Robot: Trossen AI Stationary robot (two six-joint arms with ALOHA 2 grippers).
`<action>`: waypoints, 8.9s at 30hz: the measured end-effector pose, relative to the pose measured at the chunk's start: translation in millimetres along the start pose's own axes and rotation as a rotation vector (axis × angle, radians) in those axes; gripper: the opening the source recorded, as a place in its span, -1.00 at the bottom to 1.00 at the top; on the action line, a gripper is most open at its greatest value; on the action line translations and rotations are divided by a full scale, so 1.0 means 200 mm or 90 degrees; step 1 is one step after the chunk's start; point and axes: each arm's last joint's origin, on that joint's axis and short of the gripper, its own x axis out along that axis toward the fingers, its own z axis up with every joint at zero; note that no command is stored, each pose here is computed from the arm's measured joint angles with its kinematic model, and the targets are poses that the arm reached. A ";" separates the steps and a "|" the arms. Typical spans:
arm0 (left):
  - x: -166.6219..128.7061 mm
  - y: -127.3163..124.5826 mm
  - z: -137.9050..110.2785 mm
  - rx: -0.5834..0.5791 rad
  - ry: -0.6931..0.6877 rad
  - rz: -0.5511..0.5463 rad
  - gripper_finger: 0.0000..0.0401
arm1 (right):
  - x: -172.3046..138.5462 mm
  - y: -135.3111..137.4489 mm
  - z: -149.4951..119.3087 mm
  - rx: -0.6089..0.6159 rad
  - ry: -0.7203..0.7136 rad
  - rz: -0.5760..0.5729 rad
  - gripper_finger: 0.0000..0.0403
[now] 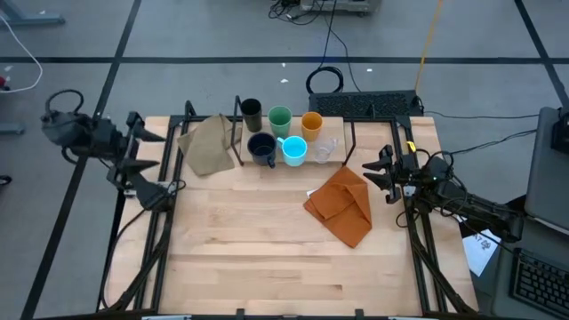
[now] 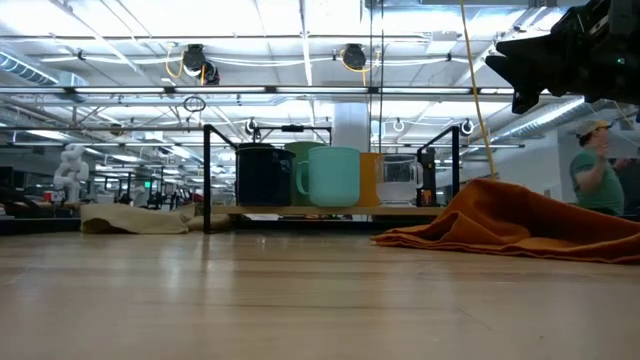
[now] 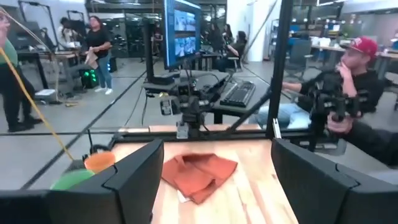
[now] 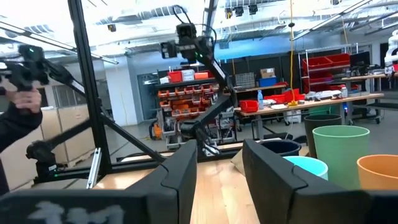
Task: Stack small to large cups/mugs on shelf
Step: Return to Home Position
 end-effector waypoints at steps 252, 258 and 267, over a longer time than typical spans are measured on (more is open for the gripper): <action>0.51 -0.03 -1.19 -0.017 0.008 0.107 0.49 | 0.02 0.13 -0.17 -0.067 0.170 -0.051 -0.40; 0.51 -0.03 -1.19 -0.026 0.009 0.100 0.49 | 0.02 0.13 -0.17 -0.062 0.176 -0.052 -0.40; 0.51 -0.04 -1.19 -0.029 0.013 0.072 0.49 | 0.02 0.13 -0.17 -0.046 0.168 -0.053 -0.40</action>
